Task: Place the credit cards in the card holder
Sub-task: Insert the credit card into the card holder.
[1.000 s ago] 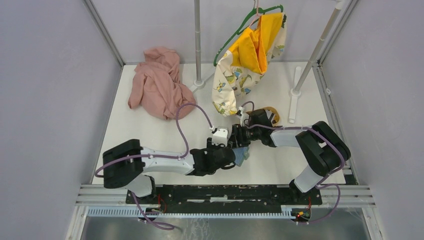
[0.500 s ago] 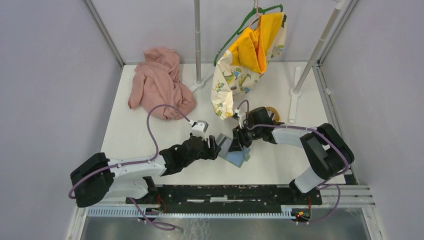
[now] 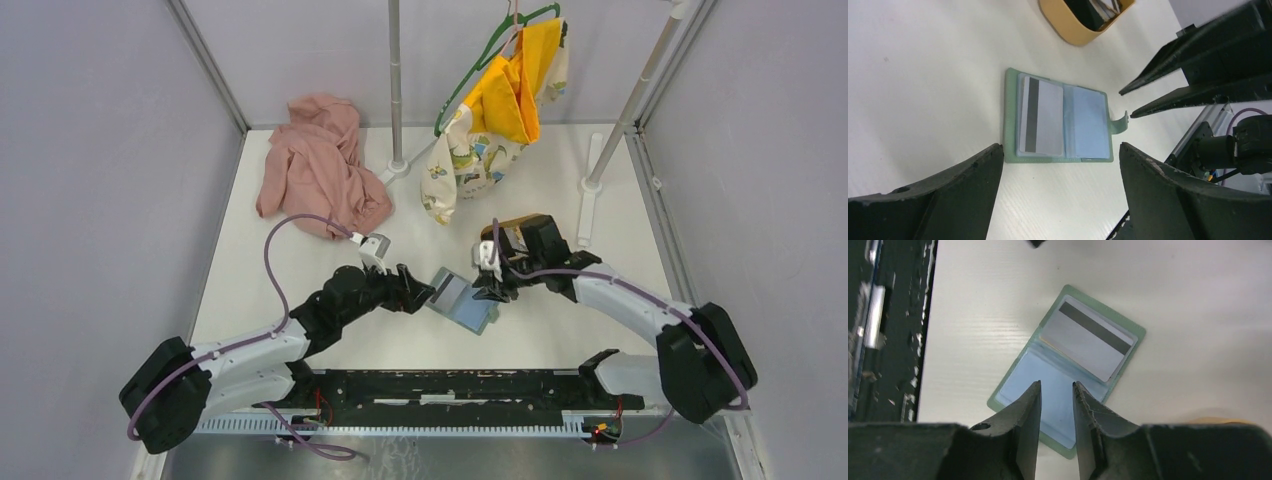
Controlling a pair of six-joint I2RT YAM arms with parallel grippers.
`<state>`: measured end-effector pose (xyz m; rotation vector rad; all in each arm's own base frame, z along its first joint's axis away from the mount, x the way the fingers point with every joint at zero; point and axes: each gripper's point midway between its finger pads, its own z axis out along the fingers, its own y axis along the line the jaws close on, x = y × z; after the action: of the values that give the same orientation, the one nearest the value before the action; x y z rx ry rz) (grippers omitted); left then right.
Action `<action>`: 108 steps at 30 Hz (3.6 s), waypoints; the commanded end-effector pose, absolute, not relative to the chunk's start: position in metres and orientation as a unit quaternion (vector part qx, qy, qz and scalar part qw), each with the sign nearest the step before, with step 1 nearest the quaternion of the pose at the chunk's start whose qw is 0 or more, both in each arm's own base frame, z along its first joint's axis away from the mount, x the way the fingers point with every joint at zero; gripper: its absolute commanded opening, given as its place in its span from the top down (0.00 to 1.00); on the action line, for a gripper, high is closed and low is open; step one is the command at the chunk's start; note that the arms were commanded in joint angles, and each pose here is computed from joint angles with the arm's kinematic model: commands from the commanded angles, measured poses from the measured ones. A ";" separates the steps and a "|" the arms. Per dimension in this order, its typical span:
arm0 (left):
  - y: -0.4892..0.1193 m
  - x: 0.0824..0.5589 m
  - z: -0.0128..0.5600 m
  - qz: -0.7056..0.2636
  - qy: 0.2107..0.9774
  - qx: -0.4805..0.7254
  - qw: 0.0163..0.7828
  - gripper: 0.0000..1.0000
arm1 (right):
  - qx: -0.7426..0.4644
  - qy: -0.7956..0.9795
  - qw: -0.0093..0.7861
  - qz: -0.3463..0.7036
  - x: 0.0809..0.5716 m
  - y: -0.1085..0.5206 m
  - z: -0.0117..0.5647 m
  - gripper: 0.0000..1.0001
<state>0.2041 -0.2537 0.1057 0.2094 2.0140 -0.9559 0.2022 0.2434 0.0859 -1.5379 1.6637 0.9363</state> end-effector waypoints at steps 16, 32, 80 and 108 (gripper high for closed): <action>-0.263 0.241 0.103 -0.414 0.782 0.120 0.450 0.36 | -0.874 0.299 0.360 0.130 0.230 0.258 0.059 1.00; -0.276 0.249 0.058 -0.409 0.808 0.118 0.406 0.51 | -0.895 0.322 0.299 0.071 0.240 0.264 0.023 1.00; -0.260 0.238 0.069 -0.420 0.806 0.062 0.412 0.31 | -0.730 0.555 0.346 0.198 0.253 0.275 0.054 0.93; -0.272 0.241 0.071 -0.438 0.813 -0.029 0.383 0.30 | -0.740 0.547 0.323 0.222 0.246 0.277 0.047 0.94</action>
<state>0.2275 -0.2579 0.0487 -0.0039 2.1471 -1.0723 0.2407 0.2669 0.0345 -1.9471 1.4936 0.5561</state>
